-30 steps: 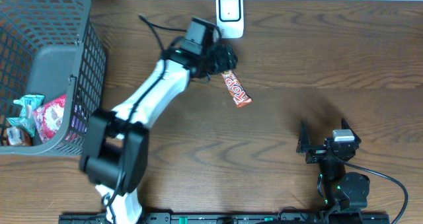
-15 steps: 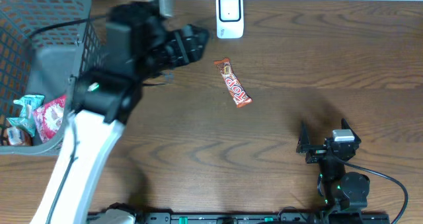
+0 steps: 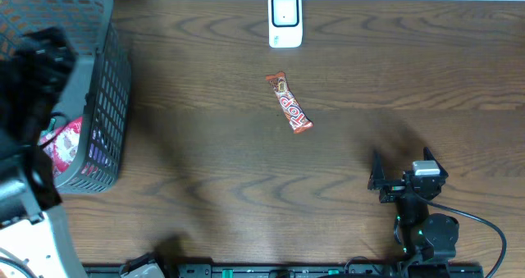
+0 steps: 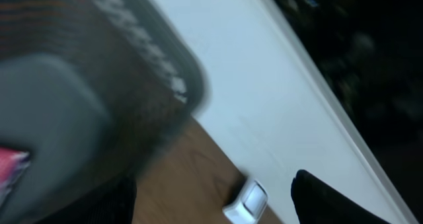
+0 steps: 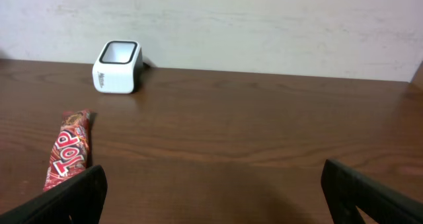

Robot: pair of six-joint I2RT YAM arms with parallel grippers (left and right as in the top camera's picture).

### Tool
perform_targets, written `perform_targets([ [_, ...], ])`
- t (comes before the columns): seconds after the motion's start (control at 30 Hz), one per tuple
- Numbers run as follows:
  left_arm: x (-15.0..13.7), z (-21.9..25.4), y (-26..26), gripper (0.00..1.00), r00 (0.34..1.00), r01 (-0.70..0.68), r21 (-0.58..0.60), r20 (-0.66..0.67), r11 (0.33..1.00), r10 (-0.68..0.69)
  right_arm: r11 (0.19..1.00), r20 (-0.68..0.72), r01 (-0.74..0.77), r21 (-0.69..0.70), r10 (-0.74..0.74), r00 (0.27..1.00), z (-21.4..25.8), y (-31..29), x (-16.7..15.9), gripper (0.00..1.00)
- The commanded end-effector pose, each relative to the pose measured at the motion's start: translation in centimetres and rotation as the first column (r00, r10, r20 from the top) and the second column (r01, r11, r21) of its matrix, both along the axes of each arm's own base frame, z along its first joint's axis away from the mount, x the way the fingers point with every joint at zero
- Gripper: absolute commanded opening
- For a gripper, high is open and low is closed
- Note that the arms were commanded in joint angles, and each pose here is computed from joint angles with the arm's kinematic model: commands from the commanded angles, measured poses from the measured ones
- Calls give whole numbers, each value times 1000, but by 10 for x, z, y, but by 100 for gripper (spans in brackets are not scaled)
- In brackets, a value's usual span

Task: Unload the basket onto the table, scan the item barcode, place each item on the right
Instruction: 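Reach the left gripper back into the basket toward the pink pack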

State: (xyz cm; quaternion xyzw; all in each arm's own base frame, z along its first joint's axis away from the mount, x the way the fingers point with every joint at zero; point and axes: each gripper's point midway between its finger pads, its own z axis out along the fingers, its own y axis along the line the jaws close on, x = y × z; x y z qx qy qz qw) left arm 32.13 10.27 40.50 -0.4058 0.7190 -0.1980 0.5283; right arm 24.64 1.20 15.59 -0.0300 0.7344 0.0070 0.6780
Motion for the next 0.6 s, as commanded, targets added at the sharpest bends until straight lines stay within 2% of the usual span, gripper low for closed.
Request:
perform_targets([
  [0.0, -2, -4, 32, 75, 992, -123, -96, -7, 988, 123, 1000, -1, -4, -4, 4, 1000, -1, 1, 0, 99],
  [0.17, 3, -32, 74, 75, 969, -244, -166, -79, 955, 234, 1000, -1, -4, -4, 4, 1000, -1, 1, 0, 99],
  [0.33, -8, -76, 118, 75, 888, -431, -126, -236, 893, 395, 1000, -1, -4, -4, 4, 1000, -1, 1, 0, 99],
  [0.57, -10, -126, 143, 75, 802, -520, -93, -394, 849, 448, 1000, -1, -4, -4, 4, 1000, -1, 1, 0, 99],
])
